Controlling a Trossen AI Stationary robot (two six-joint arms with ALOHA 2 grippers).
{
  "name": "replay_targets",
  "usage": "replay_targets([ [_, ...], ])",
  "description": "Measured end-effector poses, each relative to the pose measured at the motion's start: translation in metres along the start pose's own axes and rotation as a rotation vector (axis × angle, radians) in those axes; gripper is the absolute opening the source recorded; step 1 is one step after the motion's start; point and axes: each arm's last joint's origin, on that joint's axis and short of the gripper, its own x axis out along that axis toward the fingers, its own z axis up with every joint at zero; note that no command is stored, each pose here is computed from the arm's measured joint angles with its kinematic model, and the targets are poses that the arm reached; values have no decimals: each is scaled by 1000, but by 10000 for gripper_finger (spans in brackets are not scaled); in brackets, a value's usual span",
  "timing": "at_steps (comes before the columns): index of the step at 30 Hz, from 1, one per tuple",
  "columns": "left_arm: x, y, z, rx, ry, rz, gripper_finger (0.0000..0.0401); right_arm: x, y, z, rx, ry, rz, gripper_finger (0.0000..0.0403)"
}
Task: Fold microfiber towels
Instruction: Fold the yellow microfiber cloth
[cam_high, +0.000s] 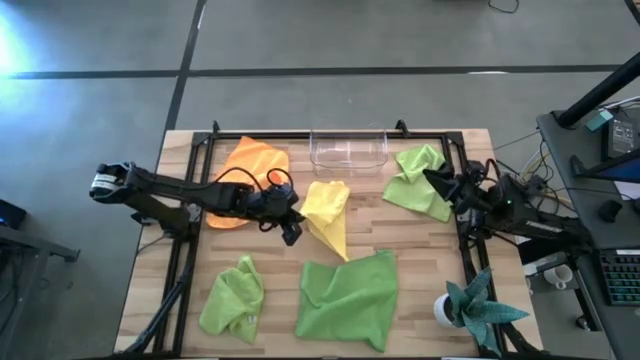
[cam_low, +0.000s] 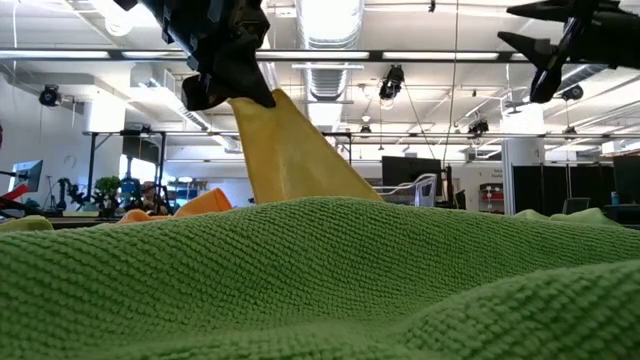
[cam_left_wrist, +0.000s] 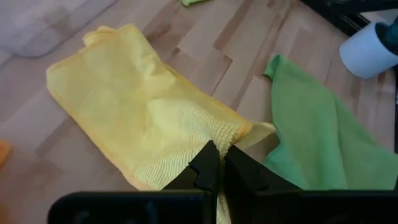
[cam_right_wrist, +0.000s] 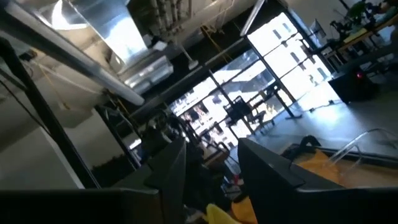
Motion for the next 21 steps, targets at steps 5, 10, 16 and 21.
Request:
replay_targets([
  [5, 0, 5, 3, 56, 2, 20, 0, 3, 11, 14, -54, 121, -59, 139],
  [10, -3, 9, 8, 49, -15, 24, 0, 14, 22, 26, -91, 194, -38, 134],
  [16, -2, 12, 10, 69, -12, 36, 0, 36, 28, 29, -96, 351, -31, 134],
  [21, -4, 13, 9, 118, 0, 36, 0, 55, 34, 25, -84, 469, 9, 132],
])
